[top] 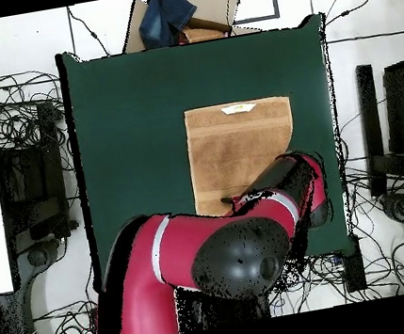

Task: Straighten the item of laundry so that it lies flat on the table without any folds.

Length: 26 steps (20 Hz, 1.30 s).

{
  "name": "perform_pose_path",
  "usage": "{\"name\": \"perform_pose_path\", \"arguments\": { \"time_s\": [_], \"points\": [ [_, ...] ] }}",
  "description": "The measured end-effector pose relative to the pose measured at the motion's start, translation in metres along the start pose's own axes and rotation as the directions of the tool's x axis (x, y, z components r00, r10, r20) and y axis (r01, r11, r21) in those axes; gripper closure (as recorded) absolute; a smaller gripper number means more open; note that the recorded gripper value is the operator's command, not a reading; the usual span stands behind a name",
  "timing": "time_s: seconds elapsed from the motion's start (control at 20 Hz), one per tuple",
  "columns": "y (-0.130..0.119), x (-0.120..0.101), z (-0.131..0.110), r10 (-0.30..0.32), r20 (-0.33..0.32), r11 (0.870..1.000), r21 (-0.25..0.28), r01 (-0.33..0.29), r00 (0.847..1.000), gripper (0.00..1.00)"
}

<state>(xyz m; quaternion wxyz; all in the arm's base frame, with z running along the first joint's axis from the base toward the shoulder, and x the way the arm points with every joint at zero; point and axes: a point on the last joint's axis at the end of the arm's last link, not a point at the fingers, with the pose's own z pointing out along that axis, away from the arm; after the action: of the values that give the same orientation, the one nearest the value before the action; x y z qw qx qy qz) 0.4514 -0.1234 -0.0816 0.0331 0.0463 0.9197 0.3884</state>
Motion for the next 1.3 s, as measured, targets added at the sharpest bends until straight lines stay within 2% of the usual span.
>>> {"name": "perform_pose_path", "arguments": {
  "time_s": [0.6, 0.9, 1.1, 1.3],
  "points": [
    [0.014, 0.003, 0.016, 0.012, 0.012, 1.000, -0.007, -0.012, 1.000, 1.00],
    [0.030, 0.006, 0.025, 0.020, 0.039, 0.997, 0.069, -0.022, 0.999, 1.00],
    [0.041, 0.009, 0.028, 0.020, 0.063, 0.989, 0.146, -0.030, 0.998, 1.00],
    [0.045, 0.010, 0.029, 0.021, 0.076, 0.984, 0.177, -0.035, 0.997, 1.00]
  ]
}}
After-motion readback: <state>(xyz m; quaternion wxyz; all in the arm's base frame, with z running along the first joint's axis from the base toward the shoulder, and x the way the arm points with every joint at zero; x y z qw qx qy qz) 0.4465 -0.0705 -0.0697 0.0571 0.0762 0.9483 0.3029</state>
